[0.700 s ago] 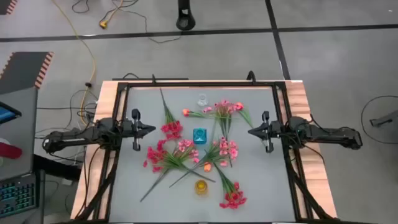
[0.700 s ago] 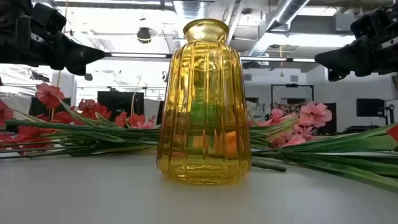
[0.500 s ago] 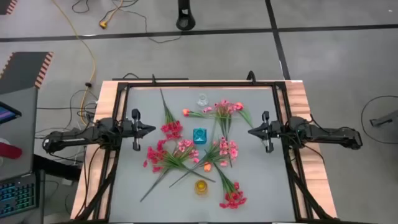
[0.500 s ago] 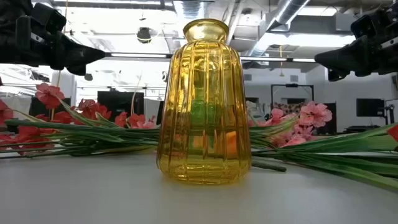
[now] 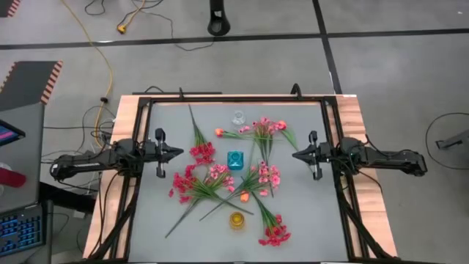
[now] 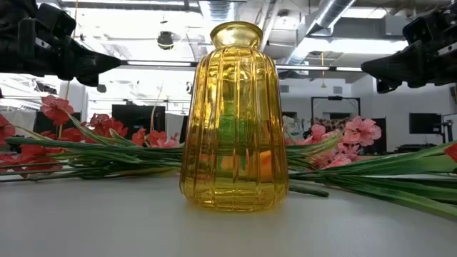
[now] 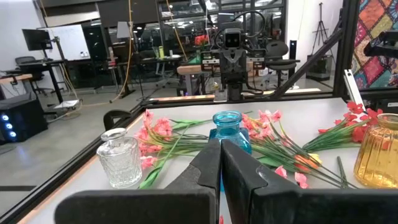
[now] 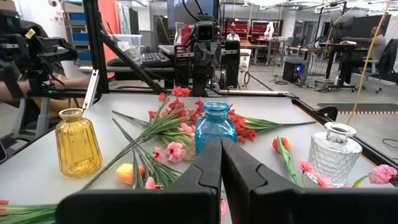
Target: Sort flowers into vase by color
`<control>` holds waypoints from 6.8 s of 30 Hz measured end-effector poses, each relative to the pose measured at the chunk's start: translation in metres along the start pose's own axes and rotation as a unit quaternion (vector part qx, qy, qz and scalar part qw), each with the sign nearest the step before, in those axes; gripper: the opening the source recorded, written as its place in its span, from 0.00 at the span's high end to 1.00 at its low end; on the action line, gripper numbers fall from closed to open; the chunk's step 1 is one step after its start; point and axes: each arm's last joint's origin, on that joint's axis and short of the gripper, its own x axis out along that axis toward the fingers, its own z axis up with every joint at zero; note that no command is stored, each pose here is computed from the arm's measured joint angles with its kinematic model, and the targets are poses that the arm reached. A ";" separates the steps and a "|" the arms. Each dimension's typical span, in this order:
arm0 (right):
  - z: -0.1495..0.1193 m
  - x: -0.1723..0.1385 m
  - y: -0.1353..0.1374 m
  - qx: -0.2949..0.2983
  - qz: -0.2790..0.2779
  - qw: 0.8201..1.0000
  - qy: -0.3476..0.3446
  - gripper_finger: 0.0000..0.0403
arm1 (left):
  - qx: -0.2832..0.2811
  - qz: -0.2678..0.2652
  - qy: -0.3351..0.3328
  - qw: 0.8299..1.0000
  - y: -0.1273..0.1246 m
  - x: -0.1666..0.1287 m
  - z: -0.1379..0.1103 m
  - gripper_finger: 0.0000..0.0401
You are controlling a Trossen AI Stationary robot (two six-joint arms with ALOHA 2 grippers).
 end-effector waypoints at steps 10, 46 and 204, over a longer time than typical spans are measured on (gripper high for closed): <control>0.000 0.000 0.000 0.000 0.000 1.000 0.000 0.91 | 0.000 0.000 0.000 1.000 0.000 0.000 0.000 1.00; 0.000 0.000 0.000 0.000 0.000 1.000 0.000 0.91 | -0.018 0.020 -0.030 0.999 0.002 0.000 0.006 1.00; 0.002 0.000 0.000 0.056 0.000 0.998 -0.010 0.91 | -0.279 -0.087 0.465 0.836 -0.139 0.175 0.049 1.00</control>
